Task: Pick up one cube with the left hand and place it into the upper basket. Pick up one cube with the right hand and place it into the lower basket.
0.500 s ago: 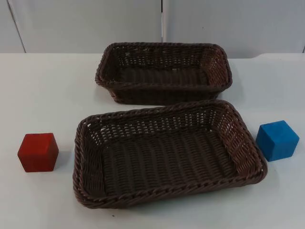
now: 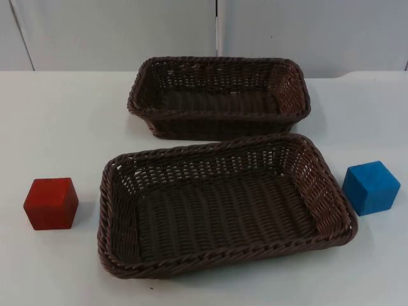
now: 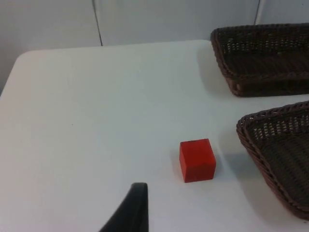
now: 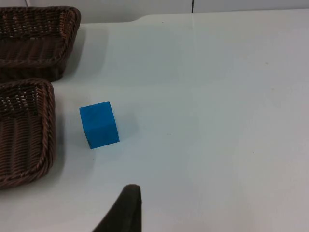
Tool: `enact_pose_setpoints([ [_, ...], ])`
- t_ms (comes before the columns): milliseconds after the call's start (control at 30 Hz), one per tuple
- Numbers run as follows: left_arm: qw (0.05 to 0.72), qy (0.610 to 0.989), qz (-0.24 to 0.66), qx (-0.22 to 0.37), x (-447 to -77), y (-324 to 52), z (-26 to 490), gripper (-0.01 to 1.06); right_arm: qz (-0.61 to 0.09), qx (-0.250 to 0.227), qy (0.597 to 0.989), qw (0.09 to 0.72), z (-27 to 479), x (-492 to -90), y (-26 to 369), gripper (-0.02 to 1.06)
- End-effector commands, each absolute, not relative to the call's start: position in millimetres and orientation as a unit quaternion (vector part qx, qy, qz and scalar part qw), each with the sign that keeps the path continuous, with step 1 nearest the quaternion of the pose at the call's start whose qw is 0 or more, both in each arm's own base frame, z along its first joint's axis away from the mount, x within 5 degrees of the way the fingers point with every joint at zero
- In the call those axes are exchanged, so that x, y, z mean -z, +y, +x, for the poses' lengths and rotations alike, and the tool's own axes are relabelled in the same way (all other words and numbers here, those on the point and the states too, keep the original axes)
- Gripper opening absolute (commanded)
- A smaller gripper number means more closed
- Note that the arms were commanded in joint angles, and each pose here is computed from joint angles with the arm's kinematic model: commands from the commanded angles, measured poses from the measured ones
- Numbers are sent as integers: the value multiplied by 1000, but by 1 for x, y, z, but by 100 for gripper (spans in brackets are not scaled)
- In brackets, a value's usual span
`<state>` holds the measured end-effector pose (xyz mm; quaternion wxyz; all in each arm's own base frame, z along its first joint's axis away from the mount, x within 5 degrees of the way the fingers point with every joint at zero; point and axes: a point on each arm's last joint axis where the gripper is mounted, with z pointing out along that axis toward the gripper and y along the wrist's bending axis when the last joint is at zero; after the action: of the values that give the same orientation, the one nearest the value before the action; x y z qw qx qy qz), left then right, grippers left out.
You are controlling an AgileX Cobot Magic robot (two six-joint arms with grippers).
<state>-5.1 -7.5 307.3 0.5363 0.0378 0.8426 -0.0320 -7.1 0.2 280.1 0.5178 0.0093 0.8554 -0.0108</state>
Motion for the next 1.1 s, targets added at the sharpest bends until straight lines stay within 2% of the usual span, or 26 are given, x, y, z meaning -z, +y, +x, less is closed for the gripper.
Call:
enact_pose_setpoints([
  [0,544,837,35,42,-311,-9,-5,105,11,13,854,520,-7,-280,0,105],
  [367,548,835,34,29,-312,-7,-4,105,11,13,854,520,-7,-280,0,105],
  [567,547,836,30,29,-318,-7,16,105,11,13,854,520,-7,-280,0,105],
  [800,518,855,21,30,-323,-7,82,105,11,13,854,520,-7,-280,0,105],
  [1067,473,881,15,31,-316,-7,131,105,11,13,854,520,-7,-280,0,105],
])
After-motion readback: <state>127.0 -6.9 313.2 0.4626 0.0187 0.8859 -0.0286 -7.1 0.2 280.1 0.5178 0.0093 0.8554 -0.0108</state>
